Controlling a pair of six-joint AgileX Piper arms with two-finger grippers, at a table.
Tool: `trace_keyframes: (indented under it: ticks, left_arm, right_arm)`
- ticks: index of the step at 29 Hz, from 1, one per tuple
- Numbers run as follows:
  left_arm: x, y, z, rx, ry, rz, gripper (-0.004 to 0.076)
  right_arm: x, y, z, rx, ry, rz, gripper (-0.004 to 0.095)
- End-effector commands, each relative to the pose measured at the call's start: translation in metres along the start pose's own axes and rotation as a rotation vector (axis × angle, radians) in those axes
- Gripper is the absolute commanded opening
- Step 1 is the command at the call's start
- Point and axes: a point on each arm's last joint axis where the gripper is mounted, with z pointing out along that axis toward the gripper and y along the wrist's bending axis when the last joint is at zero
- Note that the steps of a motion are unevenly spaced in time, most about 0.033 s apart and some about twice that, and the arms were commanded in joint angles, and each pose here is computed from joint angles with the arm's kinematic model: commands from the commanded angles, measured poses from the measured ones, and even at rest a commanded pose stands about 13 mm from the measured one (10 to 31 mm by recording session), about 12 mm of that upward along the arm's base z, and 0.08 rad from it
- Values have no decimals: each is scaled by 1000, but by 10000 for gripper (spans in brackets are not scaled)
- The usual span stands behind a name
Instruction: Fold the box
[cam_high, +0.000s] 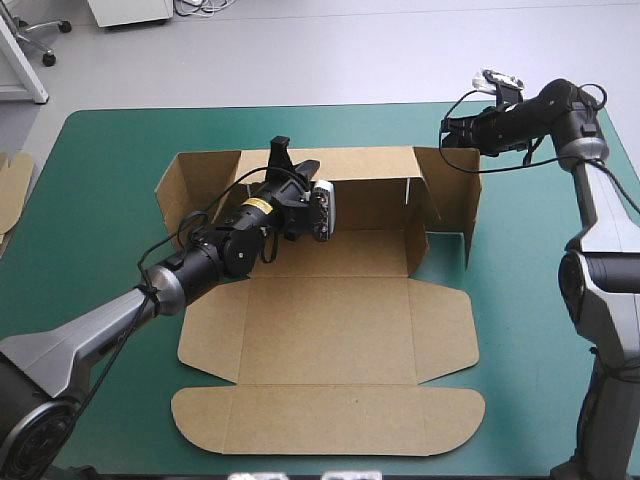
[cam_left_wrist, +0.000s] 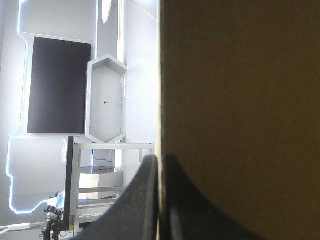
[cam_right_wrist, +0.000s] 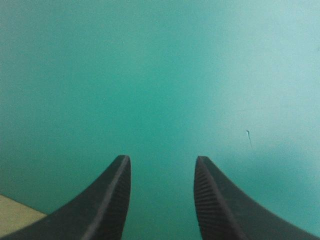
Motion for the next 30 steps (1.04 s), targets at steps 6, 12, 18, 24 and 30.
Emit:
trace_keyframes:
  ticks: [6, 12, 18, 24, 30]
  left_arm:
    - [-4, 32, -13, -150, 4, -41, -15]
    - [-4, 32, -13, -150, 4, -38, -15]
    - [-3, 32, -13, -150, 6, -28, -14]
    - [-4, 31, -13, -141, 10, -20, -14]
    - [-17, 30, -17, -142, -24, -33, -15]
  right_arm:
    - [-2, 26, -40, -60, 29, -71, 376]
    - [-2, 37, -55, -85, 11, -97, 375]
    - [18, 39, -58, -113, 62, -97, 333]
    - [34, 42, -67, -104, 16, -105, 322]
    - [48, 40, -66, -97, 18, -103, 322]
